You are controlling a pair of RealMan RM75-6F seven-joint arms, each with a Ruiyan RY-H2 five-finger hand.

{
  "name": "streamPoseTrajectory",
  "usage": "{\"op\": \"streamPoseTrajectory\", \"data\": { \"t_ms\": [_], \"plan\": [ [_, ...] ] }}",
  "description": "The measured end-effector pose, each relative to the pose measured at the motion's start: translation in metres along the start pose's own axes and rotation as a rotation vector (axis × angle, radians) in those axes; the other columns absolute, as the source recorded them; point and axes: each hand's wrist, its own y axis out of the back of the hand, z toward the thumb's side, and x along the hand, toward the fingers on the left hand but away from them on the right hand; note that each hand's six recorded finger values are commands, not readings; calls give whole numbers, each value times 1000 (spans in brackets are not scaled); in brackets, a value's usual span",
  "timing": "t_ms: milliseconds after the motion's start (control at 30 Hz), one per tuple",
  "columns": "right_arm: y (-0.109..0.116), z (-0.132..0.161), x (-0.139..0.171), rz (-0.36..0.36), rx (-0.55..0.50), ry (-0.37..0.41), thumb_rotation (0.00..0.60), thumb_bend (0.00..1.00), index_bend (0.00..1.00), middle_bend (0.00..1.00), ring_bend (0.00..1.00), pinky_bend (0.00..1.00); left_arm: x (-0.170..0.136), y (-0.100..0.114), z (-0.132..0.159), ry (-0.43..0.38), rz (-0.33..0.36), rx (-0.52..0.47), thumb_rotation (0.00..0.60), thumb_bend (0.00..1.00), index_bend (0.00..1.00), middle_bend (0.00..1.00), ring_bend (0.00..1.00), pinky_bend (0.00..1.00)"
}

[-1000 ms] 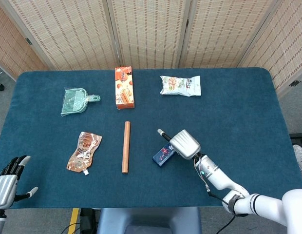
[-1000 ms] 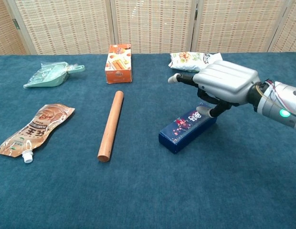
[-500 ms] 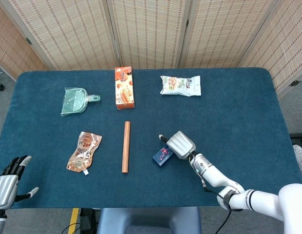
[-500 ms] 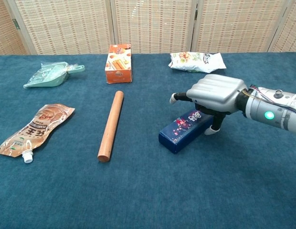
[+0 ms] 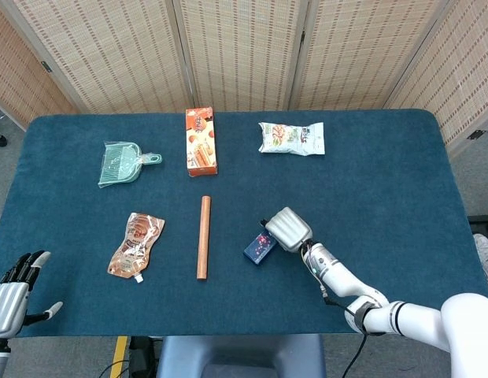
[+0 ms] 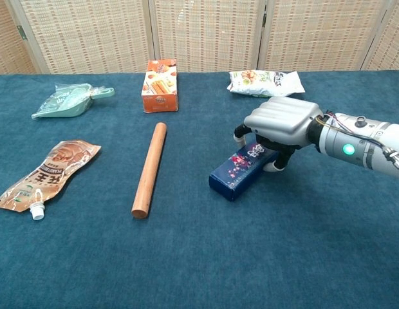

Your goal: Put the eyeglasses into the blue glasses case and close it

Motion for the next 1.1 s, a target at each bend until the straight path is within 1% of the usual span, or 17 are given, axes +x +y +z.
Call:
{"op": "streamPoseTrajectory", "data": {
  "t_ms": [33,67,100,133,233,333,400,467,567,600,700,767,833,900,967,1100],
  "plan": [
    [0,-1,1,1,-3,-1,600,235,134,835,1000,892,1,0,1,-4,0,0,600,189,121,117,98,253],
    [0,-2,1,3,-9,-2,600,215,44,827,1000,892,1,1,2,-8,1,-1,600,188,121,117,97,253],
    [0,-3,3,5,-19,-4,600,206,7,820,1000,892,2,1,4,-13,3,-2,600,189,121,117,97,253],
    [0,-5,4,5,-27,-7,600,204,0,811,1000,892,4,2,6,-18,6,-4,600,189,121,117,97,253],
    [1,-12,9,-11,-40,-28,600,203,0,763,993,892,6,3,9,-27,12,-6,600,188,121,117,97,253],
    [5,-23,18,-41,-60,-65,600,203,0,692,933,892,9,3,12,-33,13,-3,600,188,121,117,97,253],
    [9,-30,27,-64,-78,-93,600,209,0,649,858,882,10,4,13,-36,20,-4,600,188,122,117,97,253],
    [13,-37,37,-89,-93,-118,600,237,0,601,750,841,12,6,15,-36,36,-7,600,188,123,117,98,253],
    [17,-50,57,-135,-107,-173,600,256,0,549,636,789,15,8,16,-32,58,-4,600,188,124,117,97,253],
    [19,-56,67,-154,-113,-201,600,256,0,533,602,769,16,8,16,-29,62,-1,600,188,125,117,97,253],
    [19,-71,96,-197,-132,-278,600,256,10,468,466,665,19,8,16,-20,68,8,600,189,125,117,98,253],
    [17,-79,117,-215,-144,-324,600,256,14,445,413,619,21,8,17,-14,71,14,600,188,125,117,98,253],
    [15,-87,142,-234,-156,-371,600,257,26,446,398,601,24,8,19,-11,77,16,600,188,125,117,98,253],
    [13,-92,163,-255,-174,-400,600,259,76,457,398,600,25,9,22,-9,86,12,600,189,125,117,98,253],
    [11,-95,180,-272,-196,-418,600,260,103,464,398,600,28,10,26,-11,102,6,600,189,125,117,98,253],
    [0,-102,224,-282,-235,-482,600,262,118,466,398,600,32,12,36,-31,113,1,600,188,125,117,97,253]
  ]
}}
